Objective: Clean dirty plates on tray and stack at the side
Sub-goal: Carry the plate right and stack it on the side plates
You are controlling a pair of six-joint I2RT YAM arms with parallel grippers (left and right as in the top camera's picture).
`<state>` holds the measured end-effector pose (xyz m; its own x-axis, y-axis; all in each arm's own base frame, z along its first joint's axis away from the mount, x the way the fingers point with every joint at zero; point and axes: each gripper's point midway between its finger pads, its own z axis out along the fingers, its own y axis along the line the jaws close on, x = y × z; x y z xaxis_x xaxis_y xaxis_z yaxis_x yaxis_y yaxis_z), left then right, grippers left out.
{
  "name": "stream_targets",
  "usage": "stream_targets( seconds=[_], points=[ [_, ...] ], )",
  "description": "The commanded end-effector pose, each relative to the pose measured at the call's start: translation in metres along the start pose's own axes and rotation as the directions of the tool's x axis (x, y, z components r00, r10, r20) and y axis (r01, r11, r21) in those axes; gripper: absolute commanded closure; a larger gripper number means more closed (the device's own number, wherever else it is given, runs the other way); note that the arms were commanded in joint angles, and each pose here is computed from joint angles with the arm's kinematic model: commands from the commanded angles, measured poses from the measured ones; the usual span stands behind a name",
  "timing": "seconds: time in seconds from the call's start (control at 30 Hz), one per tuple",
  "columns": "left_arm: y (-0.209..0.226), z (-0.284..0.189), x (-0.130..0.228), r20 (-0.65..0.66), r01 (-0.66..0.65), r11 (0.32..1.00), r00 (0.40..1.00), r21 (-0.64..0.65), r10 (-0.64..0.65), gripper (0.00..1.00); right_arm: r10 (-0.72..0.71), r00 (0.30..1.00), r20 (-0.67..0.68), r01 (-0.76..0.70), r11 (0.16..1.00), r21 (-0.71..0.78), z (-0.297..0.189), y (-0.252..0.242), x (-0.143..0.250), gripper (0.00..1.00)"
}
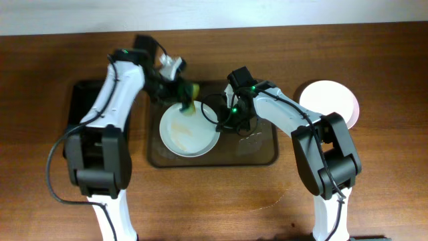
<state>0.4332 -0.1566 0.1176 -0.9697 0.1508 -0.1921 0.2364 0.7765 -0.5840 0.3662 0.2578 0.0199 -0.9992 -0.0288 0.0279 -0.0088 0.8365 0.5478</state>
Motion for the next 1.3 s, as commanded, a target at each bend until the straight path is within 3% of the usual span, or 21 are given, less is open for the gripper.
stream_targets(
  seconds=[0.0, 0.17, 0.27, 0.4, 0.5, 0.63, 0.7, 0.87, 0.93, 0.97, 1.03, 1.13, 1.27],
  points=[
    [0.003, -0.047, -0.032, 0.137, -0.038, 0.997, 0.990, 0.070, 0.028, 0.99, -0.060, 0.997, 0.050, 0.062, 0.997, -0.048, -0.027, 0.011, -0.007, 0.96],
    [0.045, -0.058, -0.028, 0.139, 0.029, 0.997, 0.990, -0.074, -0.018, 0.99, -0.133, 0.938, 0.320, 0.013, 0.936, 0.352, -0.122, -0.019, -0.023, 0.96],
    [0.052, -0.058, -0.027, 0.137, 0.036, 0.993, 0.990, -0.114, -0.020, 1.00, -0.210, 0.848, 0.486, -0.148, 0.788, 0.597, -0.190, -0.037, -0.019, 0.96],
    [0.056, -0.057, -0.026, 0.128, 0.035, 0.987, 0.992, -0.157, -0.015, 0.99, -0.422, 0.738, 0.526, -0.229, 0.576, 0.784, -0.227, -0.022, -0.016, 0.96],
    [0.054, -0.055, -0.027, 0.125, 0.026, 0.987, 0.992, -0.159, -0.006, 0.99, -0.632, 0.586, 0.507, -0.340, 0.376, 0.862, -0.257, 0.018, -0.001, 0.96],
    [0.053, -0.054, -0.027, 0.125, 0.024, 0.987, 0.992, -0.159, -0.004, 0.99, -0.768, 0.434, 0.472, -0.441, 0.276, 0.854, -0.278, 0.062, 0.020, 0.96],
    [0.053, -0.054, -0.027, 0.125, 0.024, 0.987, 0.992, -0.159, -0.004, 1.00, -0.785, 0.408, 0.466, -0.472, 0.256, 0.844, -0.285, 0.067, 0.024, 0.96],
    [0.053, -0.054, -0.027, 0.125, 0.024, 0.987, 0.992, -0.159, -0.004, 0.99, -0.777, 0.394, 0.491, -0.481, 0.281, 0.830, -0.284, 0.067, 0.023, 0.96],
    [0.053, -0.054, -0.027, 0.125, 0.024, 0.987, 0.992, -0.159, -0.004, 0.99, -0.749, 0.389, 0.536, -0.475, 0.335, 0.814, -0.278, 0.065, 0.021, 0.96],
    [0.053, -0.054, -0.027, 0.125, 0.024, 0.987, 0.992, -0.159, -0.004, 0.99, -0.705, 0.444, 0.553, -0.405, 0.392, 0.826, -0.260, 0.059, 0.016, 0.96],
    [0.056, -0.055, -0.026, 0.122, 0.027, 0.984, 0.993, -0.174, -0.005, 0.99, -0.508, 0.619, 0.599, -0.245, 0.600, 0.761, -0.209, 0.039, 0.008, 0.96],
    [0.062, -0.056, -0.023, 0.112, 0.036, 0.977, 0.994, -0.208, -0.013, 0.99, -0.232, 0.771, 0.593, -0.220, 0.777, 0.590, -0.184, 0.009, 0.001, 0.96],
    [0.061, -0.056, -0.023, 0.112, 0.035, 0.977, 0.994, -0.208, -0.012, 0.99, 0.053, 0.803, 0.594, -0.366, 0.831, 0.420, -0.217, -0.063, -0.016, 0.96]
  ],
)
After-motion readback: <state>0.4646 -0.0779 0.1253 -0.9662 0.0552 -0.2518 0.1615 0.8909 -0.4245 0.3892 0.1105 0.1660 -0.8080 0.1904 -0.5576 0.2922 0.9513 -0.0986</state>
